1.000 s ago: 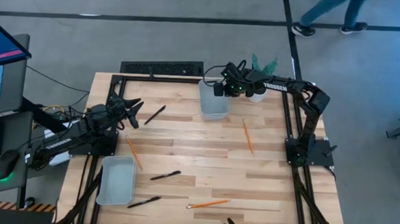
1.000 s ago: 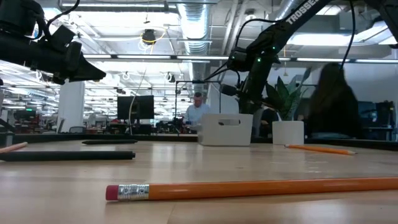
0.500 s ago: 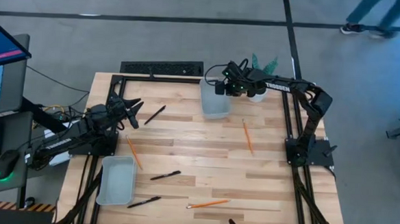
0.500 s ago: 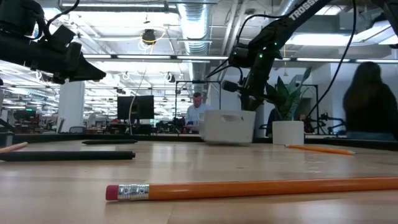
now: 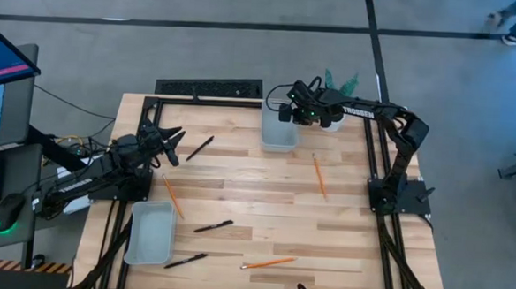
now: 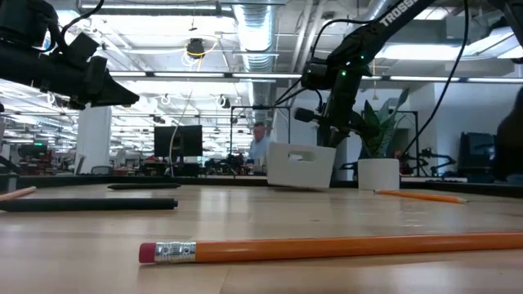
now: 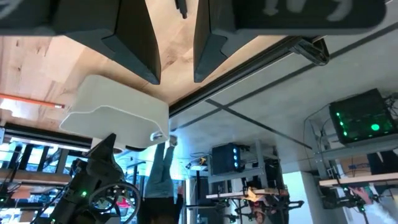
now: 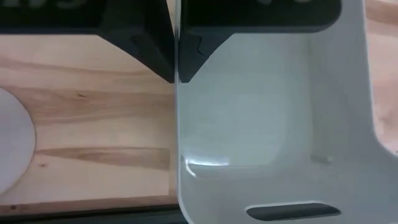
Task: Sort pens & pencils
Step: Move the right gray bin to the top center of the table
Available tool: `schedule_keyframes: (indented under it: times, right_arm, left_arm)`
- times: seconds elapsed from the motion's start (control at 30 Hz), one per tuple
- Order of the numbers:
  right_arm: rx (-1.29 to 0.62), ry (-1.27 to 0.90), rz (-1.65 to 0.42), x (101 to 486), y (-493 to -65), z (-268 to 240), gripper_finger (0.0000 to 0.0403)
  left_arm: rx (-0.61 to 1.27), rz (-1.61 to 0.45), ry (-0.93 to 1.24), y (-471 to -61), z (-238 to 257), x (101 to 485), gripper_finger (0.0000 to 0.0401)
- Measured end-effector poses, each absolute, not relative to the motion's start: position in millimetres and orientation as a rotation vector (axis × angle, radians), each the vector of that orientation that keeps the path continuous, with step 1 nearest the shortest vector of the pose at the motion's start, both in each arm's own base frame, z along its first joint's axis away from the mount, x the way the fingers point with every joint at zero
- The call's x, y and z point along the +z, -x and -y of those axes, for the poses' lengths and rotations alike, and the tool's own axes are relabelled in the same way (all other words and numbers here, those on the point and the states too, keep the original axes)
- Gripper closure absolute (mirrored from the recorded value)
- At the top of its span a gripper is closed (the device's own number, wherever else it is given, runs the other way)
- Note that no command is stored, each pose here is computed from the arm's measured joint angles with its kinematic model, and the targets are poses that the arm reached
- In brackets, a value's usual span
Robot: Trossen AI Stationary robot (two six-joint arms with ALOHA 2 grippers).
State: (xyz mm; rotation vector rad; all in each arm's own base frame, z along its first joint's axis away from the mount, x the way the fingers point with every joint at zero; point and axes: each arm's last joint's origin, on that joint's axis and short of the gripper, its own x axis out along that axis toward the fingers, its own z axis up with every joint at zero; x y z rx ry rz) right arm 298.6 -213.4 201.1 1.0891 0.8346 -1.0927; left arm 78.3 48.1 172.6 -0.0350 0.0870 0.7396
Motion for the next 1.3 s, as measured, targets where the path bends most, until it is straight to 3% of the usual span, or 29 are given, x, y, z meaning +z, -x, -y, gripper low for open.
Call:
schedule_keyframes:
  times: [1.3]
  right_arm:
    - [-1.110,-1.127,-0.818,201.1,-298.9,212.9,0.0353]
  left_arm:
    - [0.740,-0.087,0.035,-78.3,-48.1,172.6,0.0314]
